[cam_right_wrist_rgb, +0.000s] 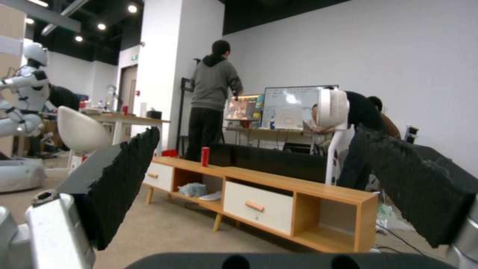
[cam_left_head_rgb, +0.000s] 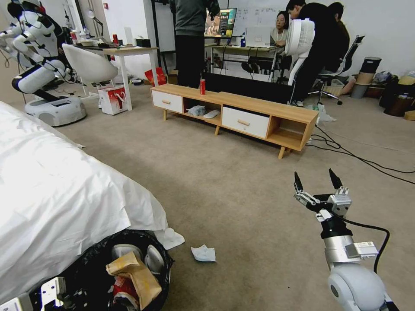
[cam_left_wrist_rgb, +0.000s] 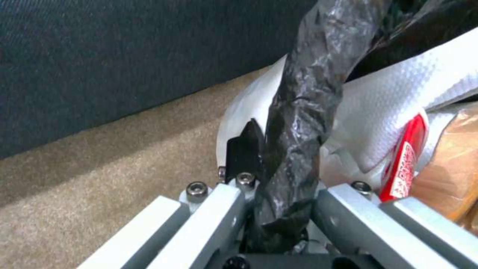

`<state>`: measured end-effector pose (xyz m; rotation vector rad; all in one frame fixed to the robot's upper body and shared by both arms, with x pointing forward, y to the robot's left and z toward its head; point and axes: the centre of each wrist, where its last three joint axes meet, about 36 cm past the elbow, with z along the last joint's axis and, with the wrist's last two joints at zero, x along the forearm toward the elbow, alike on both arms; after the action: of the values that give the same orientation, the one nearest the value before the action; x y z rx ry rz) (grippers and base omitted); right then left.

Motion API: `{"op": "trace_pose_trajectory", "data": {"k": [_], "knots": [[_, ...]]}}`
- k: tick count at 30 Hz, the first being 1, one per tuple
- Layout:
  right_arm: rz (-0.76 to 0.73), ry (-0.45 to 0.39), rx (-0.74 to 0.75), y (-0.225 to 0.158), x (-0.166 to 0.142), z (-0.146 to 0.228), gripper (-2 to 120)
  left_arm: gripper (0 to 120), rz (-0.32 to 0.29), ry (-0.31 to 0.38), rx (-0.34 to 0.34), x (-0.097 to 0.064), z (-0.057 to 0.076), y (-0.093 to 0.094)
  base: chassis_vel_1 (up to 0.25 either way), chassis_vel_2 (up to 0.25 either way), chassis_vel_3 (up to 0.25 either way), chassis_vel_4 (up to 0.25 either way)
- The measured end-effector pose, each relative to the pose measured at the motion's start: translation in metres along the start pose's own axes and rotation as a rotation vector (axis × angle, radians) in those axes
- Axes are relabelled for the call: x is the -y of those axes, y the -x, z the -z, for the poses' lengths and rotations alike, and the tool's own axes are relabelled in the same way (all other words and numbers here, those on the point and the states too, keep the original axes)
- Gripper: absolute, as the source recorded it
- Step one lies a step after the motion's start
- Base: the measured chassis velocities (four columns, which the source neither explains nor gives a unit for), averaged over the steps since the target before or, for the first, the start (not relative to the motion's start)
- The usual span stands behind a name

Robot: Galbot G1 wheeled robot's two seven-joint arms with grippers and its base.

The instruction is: Pick up the trash bin and place the garbage on the floor into it.

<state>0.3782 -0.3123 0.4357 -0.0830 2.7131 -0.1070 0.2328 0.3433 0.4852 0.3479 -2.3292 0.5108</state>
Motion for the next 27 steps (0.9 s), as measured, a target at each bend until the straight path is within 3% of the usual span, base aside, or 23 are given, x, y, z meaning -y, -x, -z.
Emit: {"op": "trace_pose_trajectory", "data": {"k": [18,27], "knots": [[0.051,-0.006,-0.020,-0.001,0.007,0.002,100,0,0.001,0.020,-0.011,0.001,-0.004,-0.003,0.000,0.000,0.000,0.000],[0.165,0.045,-0.111,0.047,-0.019,0.007,100,0,-0.005,0.019,-0.002,0.002,-0.002,-0.006,0.000,0.000,0.000,0.000]]}}
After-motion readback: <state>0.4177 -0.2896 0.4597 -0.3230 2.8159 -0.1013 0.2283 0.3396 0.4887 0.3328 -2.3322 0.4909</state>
